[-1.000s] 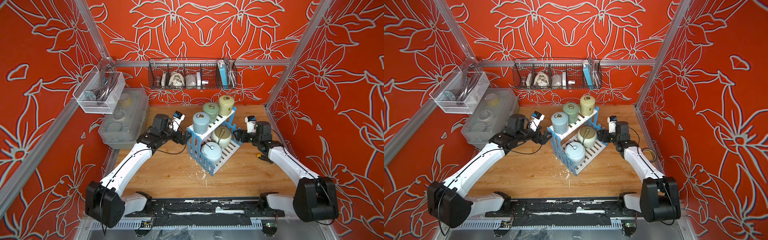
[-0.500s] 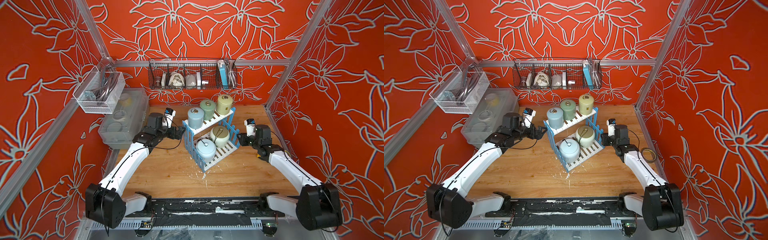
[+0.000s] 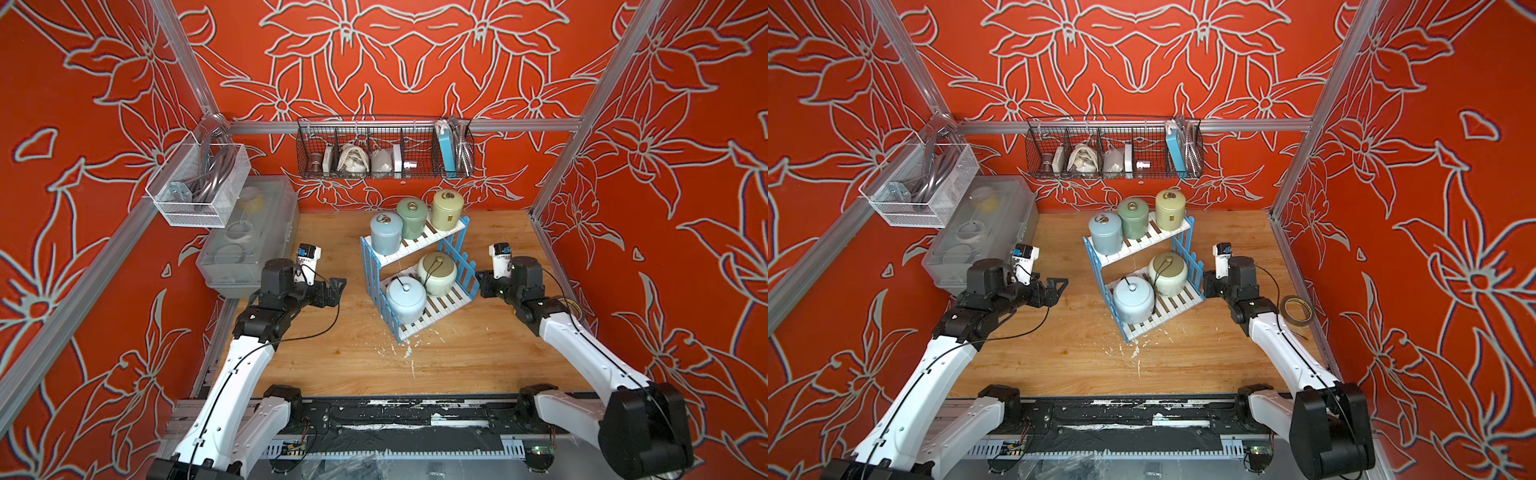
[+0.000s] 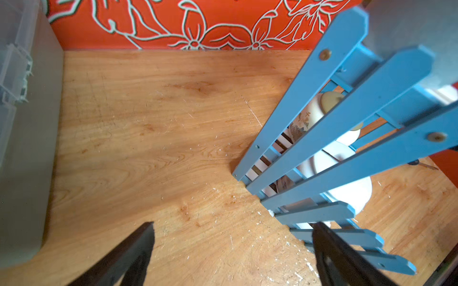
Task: Remove the tea canisters from the shelf
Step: Move the shelf to the center of the board.
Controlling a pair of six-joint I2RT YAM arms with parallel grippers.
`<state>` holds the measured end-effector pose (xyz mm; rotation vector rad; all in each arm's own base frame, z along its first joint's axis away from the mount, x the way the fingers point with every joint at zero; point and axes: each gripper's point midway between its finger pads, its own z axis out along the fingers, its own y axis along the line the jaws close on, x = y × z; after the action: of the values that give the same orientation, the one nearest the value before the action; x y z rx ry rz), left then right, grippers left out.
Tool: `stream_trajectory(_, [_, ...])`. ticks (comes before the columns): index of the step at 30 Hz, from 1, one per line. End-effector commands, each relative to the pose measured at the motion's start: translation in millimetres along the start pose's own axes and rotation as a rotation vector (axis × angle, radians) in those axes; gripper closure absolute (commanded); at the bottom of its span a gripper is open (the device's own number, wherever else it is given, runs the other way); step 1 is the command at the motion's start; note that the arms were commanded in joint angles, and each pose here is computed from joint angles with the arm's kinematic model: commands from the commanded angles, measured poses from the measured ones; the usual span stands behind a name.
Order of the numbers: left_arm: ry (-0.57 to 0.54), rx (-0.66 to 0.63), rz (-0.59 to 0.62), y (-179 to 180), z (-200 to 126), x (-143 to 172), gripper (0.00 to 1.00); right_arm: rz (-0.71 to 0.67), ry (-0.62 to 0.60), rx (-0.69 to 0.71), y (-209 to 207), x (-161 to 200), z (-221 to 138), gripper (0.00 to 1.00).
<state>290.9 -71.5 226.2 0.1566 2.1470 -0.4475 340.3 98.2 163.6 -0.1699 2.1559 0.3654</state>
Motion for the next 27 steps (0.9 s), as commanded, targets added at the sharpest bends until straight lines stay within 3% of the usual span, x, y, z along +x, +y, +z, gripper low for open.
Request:
stream_trajectory(1, [0.007, 0.058, 0.001, -6, -1, 9, 0.02, 0.020, 0.013, -0.038, 15, 13, -4, 0.90])
stream_trajectory(4, [-0.003, 0.042, -0.011, 1, 1, 9, 0.02, 0.021, 0.045, -0.063, 24, 25, -8, 0.88])
stream_trajectory(10, [-0.026, 0.021, -0.020, 7, 2, 8, 0.02, 0.044, 0.025, -0.087, 34, 34, -24, 0.74])
stream_trajectory(19, [-0.027, 0.024, -0.044, 6, -1, 3, 0.02, -0.082, -0.007, 0.010, 21, 9, -33, 0.35])
stream_trajectory(27, [-0.032, 0.027, -0.043, 4, -6, 1, 0.02, -0.172, 0.011, -0.019, 27, -5, -3, 0.29])
